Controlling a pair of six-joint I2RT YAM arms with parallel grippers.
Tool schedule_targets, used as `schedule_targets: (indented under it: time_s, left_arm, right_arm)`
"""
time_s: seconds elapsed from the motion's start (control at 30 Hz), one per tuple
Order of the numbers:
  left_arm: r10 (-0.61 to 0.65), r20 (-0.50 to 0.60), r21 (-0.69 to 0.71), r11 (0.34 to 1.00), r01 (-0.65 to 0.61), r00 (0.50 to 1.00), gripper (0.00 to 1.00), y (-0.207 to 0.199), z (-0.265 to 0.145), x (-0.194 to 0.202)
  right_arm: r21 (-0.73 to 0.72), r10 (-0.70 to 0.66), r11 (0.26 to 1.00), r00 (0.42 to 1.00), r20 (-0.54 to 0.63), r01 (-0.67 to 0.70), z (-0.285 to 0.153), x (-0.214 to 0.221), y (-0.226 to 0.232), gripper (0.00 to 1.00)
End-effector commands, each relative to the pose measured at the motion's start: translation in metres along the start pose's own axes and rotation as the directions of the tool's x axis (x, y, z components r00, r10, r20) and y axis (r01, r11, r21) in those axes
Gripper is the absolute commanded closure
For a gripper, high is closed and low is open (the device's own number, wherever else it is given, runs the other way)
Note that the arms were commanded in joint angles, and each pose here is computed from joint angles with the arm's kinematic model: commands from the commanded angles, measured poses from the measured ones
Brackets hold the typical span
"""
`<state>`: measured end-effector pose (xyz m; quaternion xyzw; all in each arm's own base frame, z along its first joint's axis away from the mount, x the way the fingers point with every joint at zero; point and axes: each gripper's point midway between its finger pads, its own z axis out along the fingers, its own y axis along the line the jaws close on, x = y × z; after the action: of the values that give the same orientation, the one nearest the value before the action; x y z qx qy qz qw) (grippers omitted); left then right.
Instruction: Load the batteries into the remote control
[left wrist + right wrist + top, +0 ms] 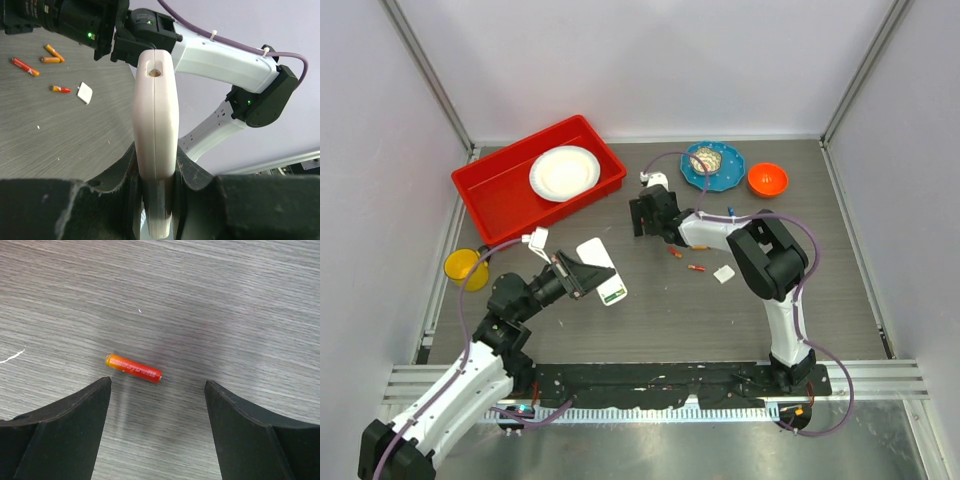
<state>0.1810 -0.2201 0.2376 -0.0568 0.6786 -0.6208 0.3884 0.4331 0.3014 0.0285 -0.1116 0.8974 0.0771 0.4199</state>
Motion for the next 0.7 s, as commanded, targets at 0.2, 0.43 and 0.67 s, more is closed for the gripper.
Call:
schedule_targets:
  time_s: [0.2,0.43,0.67]
  left_arm:
    - [-0.005,-0.02,0.101,0.995,0.007,1.0,1.0,-0.02,0.003,-0.001]
    - [-0.016,-0.016,0.081,0.997,0.017,1.0,1.0,-0.011,0.004,0.001]
    - [-0.02,-0.016,0.07,0.997,0.021,1.0,1.0,-0.007,0.004,0.002]
  right_arm:
    - [-0.054,-0.034,0.998,0.999,0.036,0.036,0.009,-0.016,0.018,0.2]
    - [-0.018,-0.011,1.0,0.999,0.045,0.012,0.017,-0.023,0.017,0.2]
    - [0.017,0.069,0.997,0.997,0.035,-0.069,0.024,-0.025,0.02,0.2]
